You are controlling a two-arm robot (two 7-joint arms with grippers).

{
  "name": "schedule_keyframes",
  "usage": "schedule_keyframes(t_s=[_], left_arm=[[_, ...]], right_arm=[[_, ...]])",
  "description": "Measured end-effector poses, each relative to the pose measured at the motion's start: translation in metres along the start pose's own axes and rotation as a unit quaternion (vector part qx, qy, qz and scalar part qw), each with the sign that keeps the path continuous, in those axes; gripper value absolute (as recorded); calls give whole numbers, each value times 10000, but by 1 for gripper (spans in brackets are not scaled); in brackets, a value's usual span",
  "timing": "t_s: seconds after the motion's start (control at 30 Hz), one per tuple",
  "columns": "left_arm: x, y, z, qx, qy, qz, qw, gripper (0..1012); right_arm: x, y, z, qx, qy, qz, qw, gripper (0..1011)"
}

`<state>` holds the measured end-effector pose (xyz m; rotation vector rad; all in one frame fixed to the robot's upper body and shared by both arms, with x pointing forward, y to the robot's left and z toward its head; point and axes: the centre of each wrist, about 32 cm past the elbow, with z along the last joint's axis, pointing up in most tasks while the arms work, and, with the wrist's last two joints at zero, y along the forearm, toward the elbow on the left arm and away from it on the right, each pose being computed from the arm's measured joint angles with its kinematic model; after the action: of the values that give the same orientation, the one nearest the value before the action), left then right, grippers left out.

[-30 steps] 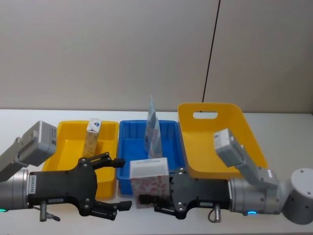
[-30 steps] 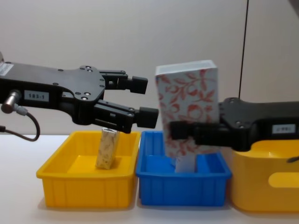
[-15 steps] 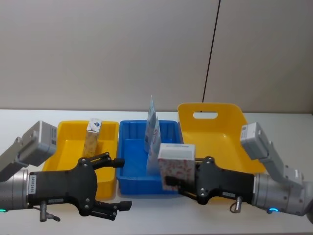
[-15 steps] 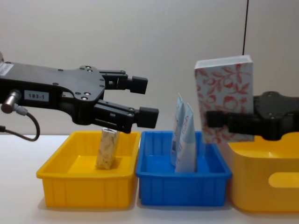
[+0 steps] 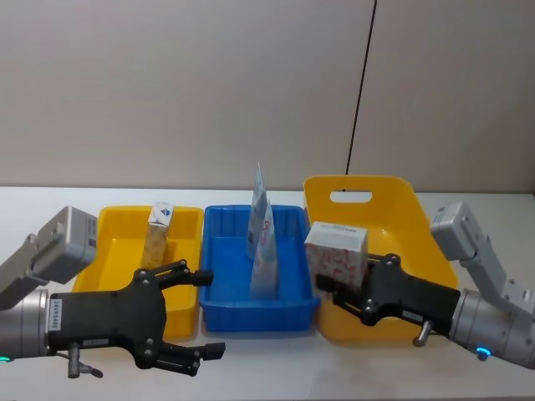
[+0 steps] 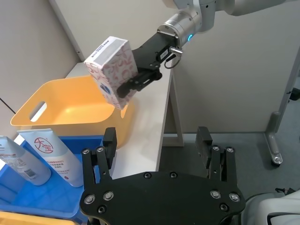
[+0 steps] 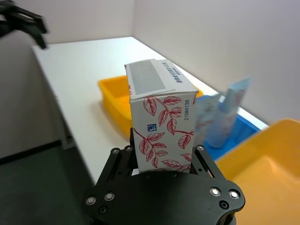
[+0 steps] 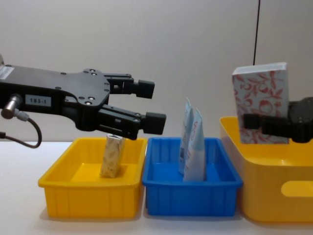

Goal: Bimanual collaborative sorting of washing and personal care products

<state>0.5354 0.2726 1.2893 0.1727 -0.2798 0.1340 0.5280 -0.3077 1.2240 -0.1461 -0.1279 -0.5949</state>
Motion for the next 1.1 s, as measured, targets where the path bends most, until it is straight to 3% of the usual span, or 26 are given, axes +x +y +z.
schedule_keyframes(t_s=[0.2,0.53,0.77,1.1], left_arm=[[0,0,0,0,0,0,10000,1001],[0,0,0,-1,0,0,10000,1001],[0,0,0,-1,0,0,10000,1001],[0,0,0,0,0,0,10000,1001]], right_arm=[[15,-26,-38,-96,13,-401,9991,371],[45,-8,-121,-337,7,-1206,9921,371],[88,62,-175,-495,-25,-1770,9830,371],[276,301,-294,-697,-108,-2636,9620,371]])
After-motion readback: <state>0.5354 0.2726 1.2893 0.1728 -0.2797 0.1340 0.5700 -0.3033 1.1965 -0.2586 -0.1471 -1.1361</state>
